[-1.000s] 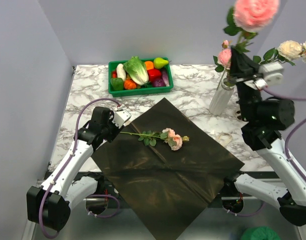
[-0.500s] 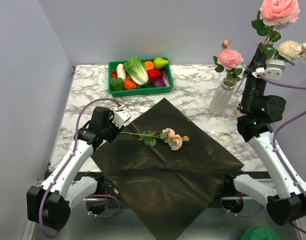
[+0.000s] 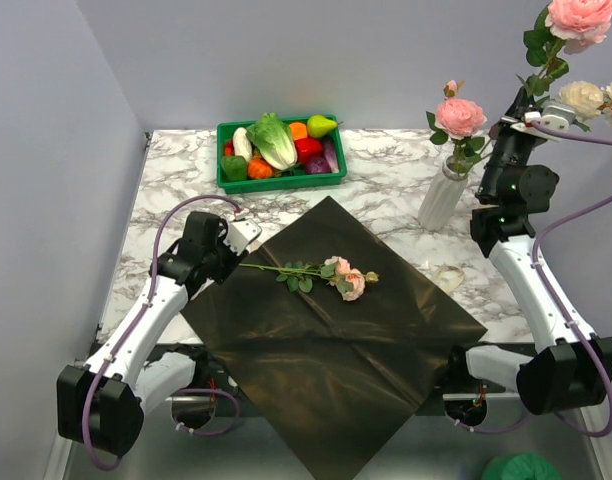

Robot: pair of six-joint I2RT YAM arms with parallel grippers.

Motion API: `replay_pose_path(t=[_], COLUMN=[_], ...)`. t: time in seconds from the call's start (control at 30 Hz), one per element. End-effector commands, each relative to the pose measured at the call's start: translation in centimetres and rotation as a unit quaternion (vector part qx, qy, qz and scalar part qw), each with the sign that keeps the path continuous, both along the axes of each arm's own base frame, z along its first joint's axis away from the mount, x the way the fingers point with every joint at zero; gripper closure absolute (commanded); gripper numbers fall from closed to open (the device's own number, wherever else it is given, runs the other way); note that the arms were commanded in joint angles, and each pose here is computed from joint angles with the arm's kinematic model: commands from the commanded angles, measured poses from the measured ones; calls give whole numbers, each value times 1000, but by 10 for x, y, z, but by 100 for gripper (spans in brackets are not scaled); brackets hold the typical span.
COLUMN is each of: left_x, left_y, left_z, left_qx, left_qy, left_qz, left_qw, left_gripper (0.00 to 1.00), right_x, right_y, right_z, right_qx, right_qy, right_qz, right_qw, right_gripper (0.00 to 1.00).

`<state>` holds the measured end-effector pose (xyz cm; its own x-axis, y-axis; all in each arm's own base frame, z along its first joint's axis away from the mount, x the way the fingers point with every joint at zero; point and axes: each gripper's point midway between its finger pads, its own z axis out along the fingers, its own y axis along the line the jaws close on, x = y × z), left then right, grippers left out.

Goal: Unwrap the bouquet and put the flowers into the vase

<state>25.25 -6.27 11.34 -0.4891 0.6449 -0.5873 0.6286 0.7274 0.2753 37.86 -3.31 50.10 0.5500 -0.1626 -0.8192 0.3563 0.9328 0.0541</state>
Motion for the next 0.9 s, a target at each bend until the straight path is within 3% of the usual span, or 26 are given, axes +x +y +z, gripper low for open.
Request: replay_pose_path(t=[0.0,0.4,0.87], left_x=[5,6,4], left_y=[3,4,10], left_z=[-1,-10,-14], left_qx=[4,6,16], left_qy=[-5,4,7], left_qz=[0,0,4], left_qw=[1000,1000,1000], left_gripper=[48,48,48], right_x=[-7,-2,21], right_y=[-8,-4,-7], right_z=[31,50,11], right_qx=[30,5,-3], right_qy=[-62,-72,-48], right_qz=[-3,0,-24], right_qw=[998,997,999], right_gripper=[99,99,99])
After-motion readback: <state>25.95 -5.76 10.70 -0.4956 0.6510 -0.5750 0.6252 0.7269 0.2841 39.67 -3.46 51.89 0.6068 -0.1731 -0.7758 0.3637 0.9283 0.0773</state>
